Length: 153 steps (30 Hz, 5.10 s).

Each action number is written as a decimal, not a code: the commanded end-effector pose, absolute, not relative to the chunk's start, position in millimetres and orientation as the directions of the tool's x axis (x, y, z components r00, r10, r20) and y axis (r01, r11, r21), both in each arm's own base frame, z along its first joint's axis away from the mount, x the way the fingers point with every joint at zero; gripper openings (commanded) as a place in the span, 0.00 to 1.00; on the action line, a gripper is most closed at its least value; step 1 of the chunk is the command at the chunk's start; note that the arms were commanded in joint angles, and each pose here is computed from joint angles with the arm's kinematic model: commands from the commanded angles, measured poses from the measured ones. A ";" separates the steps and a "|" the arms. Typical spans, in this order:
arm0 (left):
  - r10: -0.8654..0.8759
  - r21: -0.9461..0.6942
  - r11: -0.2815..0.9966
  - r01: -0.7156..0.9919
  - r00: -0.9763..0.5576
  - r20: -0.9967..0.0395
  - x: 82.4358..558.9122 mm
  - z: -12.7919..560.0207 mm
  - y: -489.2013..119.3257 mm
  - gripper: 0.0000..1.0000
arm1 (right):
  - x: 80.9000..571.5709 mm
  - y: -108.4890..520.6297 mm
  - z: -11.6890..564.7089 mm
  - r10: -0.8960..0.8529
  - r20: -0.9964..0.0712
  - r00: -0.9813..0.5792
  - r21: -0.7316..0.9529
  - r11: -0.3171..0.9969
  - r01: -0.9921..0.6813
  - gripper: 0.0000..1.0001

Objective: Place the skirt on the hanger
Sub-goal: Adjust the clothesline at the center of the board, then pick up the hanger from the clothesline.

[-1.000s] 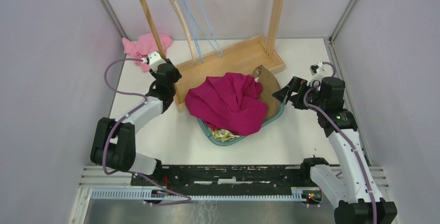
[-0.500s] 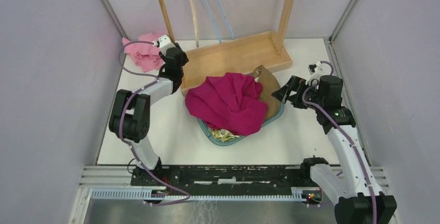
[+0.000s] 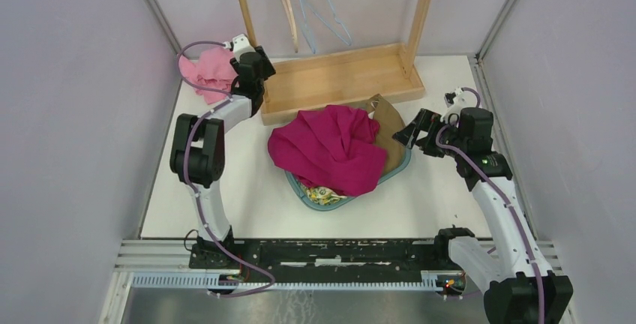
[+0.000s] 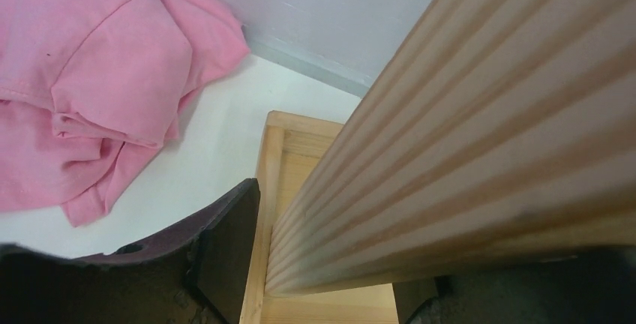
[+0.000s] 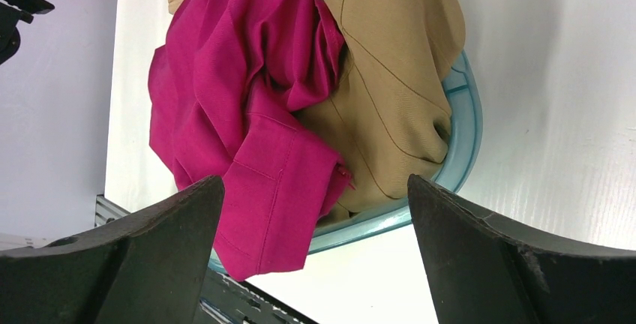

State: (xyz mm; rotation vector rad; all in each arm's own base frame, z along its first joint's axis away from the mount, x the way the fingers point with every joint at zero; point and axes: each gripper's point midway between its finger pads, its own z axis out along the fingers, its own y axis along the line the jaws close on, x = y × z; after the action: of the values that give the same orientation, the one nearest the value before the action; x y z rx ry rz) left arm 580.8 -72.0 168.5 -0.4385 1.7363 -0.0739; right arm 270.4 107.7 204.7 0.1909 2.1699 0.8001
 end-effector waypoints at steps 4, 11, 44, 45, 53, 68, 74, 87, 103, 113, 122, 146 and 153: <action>-0.288 -0.244 0.940 -0.240 -0.170 -0.942 575.0 202.3 -65.5 0.88 | 285.9 106.9 233.5 0.387 -0.691 -0.610 0.591 0.788 -0.170 0.99; -0.367 -0.315 0.913 -0.258 -0.186 -0.911 522.5 224.4 -59.7 0.99 | 290.8 110.6 248.2 0.392 -0.699 -0.598 0.598 0.778 -0.189 0.99; -0.383 -0.419 0.908 0.007 -0.392 -0.837 323.0 202.3 -137.0 0.99 | 244.8 184.6 155.3 -0.054 -0.655 -0.754 0.270 0.915 -0.299 0.86; -0.376 -0.411 0.912 0.007 -0.390 -0.841 321.9 204.6 -135.5 0.99 | 249.3 187.1 163.7 -0.043 -0.674 -0.738 0.275 0.912 -0.305 0.87; -0.374 -0.416 0.909 0.012 -0.419 -0.828 325.7 197.1 -142.2 0.99 | 325.9 221.5 278.2 -0.021 -0.845 -0.534 0.223 0.894 -0.388 0.87; -0.435 -0.507 0.860 0.064 -0.427 -0.792 311.6 188.4 -152.9 0.99 | 468.7 261.8 323.6 0.118 -0.926 -0.359 0.271 0.870 -0.413 0.80; -0.433 -0.505 0.861 0.062 -0.434 -0.790 310.5 182.9 -152.7 0.99 | 496.0 263.7 347.3 0.132 -0.960 -0.247 0.226 0.887 -0.404 0.77; -0.420 -0.490 0.870 0.062 -0.428 -0.800 311.2 183.2 -150.3 0.99 | 502.7 250.9 397.1 0.132 -0.987 -0.096 0.159 0.911 -0.379 0.75; -0.402 -0.475 0.878 0.062 -0.443 -0.801 312.5 184.8 -151.3 0.99 | 525.0 268.6 442.0 0.007 -0.999 0.039 -0.012 0.885 -0.466 0.84; -0.405 -0.479 0.875 0.067 -0.441 -0.801 312.8 188.5 -152.4 0.99 | 550.5 292.0 425.3 0.044 -0.999 0.001 0.037 0.862 -0.505 0.67; -0.399 -0.471 0.880 0.061 -0.445 -0.802 312.7 185.3 -151.5 0.99 | 550.5 291.1 433.1 0.066 -0.998 0.022 0.047 0.866 -0.498 0.03; -0.401 -0.548 0.796 0.257 -0.455 -0.795 310.7 237.9 -188.3 0.99 | 442.4 194.2 498.4 -0.036 -0.995 0.090 -0.063 0.946 -0.319 0.01; -0.418 -0.627 0.614 0.479 -0.476 -0.773 290.0 284.6 -227.6 0.99 | 385.1 165.3 472.9 -0.060 -0.998 0.004 -0.058 0.945 -0.322 0.01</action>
State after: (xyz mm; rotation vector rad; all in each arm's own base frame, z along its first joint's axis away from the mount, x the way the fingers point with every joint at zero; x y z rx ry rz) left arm 304.8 -195.8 232.1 -0.0784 1.9177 -0.8113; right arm 417.0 185.4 472.7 -0.3088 1.5421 0.2248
